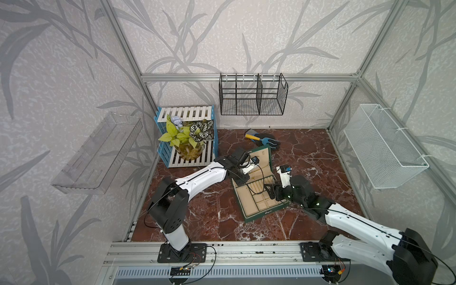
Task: Put jewelry chain into jewelry box
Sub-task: Open the storage slot of the jewelry box, then adjust the necklace in the storage slot.
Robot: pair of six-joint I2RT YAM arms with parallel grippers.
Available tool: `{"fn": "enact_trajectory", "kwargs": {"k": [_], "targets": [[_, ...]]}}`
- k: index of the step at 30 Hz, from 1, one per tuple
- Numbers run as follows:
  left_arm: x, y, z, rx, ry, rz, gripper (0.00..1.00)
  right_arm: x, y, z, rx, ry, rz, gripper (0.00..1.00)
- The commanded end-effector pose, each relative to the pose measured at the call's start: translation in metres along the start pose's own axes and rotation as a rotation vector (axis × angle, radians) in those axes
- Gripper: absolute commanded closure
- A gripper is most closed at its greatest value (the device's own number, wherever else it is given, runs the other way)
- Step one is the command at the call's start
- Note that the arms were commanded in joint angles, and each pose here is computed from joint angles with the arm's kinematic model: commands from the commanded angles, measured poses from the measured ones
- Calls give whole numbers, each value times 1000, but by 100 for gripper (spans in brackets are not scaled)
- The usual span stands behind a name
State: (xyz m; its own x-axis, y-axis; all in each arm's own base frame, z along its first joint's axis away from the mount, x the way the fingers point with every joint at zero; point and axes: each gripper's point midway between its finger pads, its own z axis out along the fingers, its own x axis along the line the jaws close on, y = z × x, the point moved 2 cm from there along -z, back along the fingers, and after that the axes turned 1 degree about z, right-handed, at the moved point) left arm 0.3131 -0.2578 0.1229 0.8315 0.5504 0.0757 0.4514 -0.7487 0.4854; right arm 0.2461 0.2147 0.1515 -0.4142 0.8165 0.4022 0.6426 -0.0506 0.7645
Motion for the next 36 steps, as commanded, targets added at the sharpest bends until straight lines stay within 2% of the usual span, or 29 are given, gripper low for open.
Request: {"fn": "enact_trajectory", "kwargs": {"k": [1, 7, 13, 25, 36], "targets": [[1, -2, -7, -46, -1, -31, 88, 20, 31, 10, -95, 51, 55, 38], [-1, -4, -6, -102, -4, -59, 98, 37, 44, 43, -126, 80, 92, 64], [-1, -4, -5, -125, -14, -71, 99, 47, 54, 68, -149, 97, 86, 76], [-3, -8, 0, -121, -43, -83, 100, 39, 52, 110, -136, 33, 73, 79], [-4, -6, -2, -130, -47, -82, 100, 20, 46, 124, -128, -65, 65, 79]]}}
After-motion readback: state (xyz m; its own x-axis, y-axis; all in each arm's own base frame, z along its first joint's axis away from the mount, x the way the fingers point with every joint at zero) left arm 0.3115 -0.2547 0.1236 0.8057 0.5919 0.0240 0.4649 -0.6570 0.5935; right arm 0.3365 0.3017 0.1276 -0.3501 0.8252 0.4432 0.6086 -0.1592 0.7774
